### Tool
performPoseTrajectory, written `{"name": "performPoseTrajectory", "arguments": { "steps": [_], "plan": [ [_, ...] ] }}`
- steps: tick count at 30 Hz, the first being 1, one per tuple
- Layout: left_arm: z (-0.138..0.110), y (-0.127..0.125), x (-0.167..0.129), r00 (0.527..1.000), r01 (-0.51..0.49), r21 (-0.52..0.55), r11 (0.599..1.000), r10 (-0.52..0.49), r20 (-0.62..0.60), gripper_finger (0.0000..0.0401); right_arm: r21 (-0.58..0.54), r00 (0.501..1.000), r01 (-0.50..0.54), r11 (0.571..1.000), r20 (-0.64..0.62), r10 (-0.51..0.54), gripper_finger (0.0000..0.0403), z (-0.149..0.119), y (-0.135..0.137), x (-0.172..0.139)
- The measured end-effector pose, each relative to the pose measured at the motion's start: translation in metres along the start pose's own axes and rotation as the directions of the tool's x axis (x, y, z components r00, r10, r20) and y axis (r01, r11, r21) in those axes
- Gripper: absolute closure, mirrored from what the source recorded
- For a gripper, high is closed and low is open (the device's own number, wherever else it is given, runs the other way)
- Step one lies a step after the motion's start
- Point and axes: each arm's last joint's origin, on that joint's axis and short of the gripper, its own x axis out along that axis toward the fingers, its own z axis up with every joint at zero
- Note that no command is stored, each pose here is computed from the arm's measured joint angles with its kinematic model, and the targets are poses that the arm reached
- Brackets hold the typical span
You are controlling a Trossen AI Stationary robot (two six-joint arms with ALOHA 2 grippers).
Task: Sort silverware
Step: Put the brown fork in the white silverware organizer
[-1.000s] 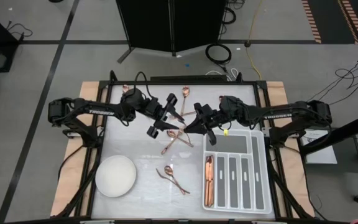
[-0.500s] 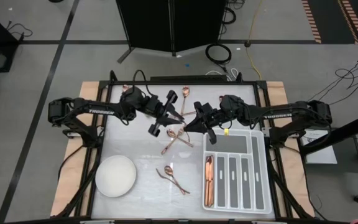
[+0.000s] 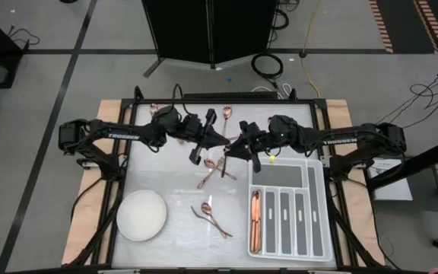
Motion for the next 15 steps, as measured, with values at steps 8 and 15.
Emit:
{"name": "performPoseTrajectory", "arguments": {
  "steps": [8,15],
  "plan": [
    [-0.004,0.007,-0.004,0.980,-0.183,0.068,0.981,0.187,-0.065,0.0400,-0.004,0.982,0.177,0.984,-0.062,-0.177,0.0293,-0.008,-0.009,-0.002],
    [-0.004,0.011,-0.008,0.967,-0.231,0.100,0.968,0.239,-0.086,0.0401,-0.048,0.946,0.307,0.950,-0.096,-0.311,0.0305,-0.014,-0.014,-0.003]
  ]
}}
